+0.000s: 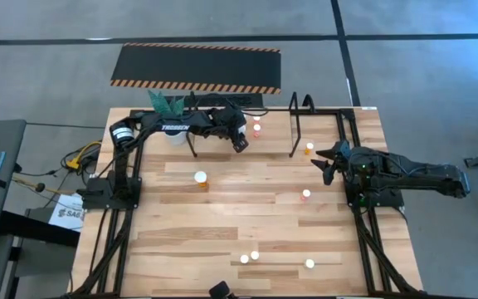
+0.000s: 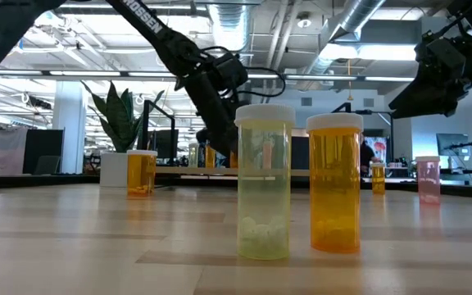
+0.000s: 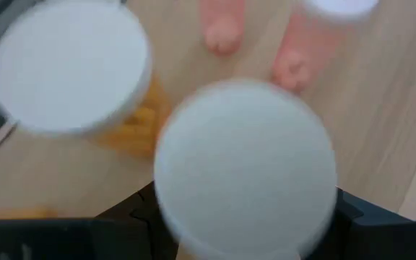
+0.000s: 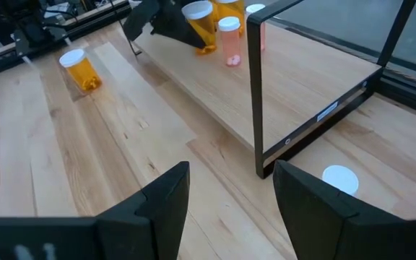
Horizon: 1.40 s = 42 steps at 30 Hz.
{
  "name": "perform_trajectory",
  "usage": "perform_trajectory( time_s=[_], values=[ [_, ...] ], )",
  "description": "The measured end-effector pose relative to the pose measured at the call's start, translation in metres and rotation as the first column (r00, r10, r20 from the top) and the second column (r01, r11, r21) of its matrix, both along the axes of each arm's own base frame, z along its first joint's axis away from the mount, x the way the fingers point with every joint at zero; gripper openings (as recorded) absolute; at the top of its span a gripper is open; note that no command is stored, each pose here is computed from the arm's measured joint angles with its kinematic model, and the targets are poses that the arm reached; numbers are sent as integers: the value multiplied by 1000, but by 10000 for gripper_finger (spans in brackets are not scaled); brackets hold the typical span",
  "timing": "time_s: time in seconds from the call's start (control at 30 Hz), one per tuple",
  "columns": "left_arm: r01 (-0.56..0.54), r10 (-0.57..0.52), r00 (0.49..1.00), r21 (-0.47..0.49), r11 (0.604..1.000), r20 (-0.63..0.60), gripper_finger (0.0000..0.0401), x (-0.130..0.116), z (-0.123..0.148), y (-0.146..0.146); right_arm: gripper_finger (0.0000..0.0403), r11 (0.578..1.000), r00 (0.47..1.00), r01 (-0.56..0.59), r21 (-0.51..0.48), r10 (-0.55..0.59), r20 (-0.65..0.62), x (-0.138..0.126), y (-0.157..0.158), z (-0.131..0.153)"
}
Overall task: Pick and place medicine bottles onto shelf by color
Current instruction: Put the right big orange pill bottle on the shelf aligned with the other big orange pill bottle
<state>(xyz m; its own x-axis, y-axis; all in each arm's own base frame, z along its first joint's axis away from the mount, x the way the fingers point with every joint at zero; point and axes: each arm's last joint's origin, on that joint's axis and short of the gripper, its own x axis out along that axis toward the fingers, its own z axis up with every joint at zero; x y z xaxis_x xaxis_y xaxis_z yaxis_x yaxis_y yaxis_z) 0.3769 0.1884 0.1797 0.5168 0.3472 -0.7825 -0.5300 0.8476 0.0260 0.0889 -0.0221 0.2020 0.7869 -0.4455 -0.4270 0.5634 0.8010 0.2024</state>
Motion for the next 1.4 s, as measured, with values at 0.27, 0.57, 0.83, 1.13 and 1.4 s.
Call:
perform_trajectory(
  time_s=[0.27, 0.57, 0.83, 1.13, 1.4],
  values=[
    [-14, 14, 1000, 25, 1000, 19, 196, 1, 3, 2, 225, 1000, 1000, -1, 0, 1, 0, 0, 0, 0],
    [-46, 45, 998, 24, 999, 32, 196, 1, 3, 4, 225, 1000, 1000, -1, 0, 1, 0, 0, 0, 0],
    [-72, 71, 995, 11, 997, 70, 202, 3, 5, 5, 225, 1000, 1000, 0, 0, 0, 0, 0, 0, 0],
    [-97, 96, 994, 27, 995, 62, 216, 2, 5, 5, 225, 1000, 1000, 0, 0, 0, 0, 0, 0, 0],
    [-114, 113, 991, 15, 993, 72, 216, 2, 5, 5, 225, 1000, 1000, 0, 0, 0, 0, 0, 0, 0]
  ],
)
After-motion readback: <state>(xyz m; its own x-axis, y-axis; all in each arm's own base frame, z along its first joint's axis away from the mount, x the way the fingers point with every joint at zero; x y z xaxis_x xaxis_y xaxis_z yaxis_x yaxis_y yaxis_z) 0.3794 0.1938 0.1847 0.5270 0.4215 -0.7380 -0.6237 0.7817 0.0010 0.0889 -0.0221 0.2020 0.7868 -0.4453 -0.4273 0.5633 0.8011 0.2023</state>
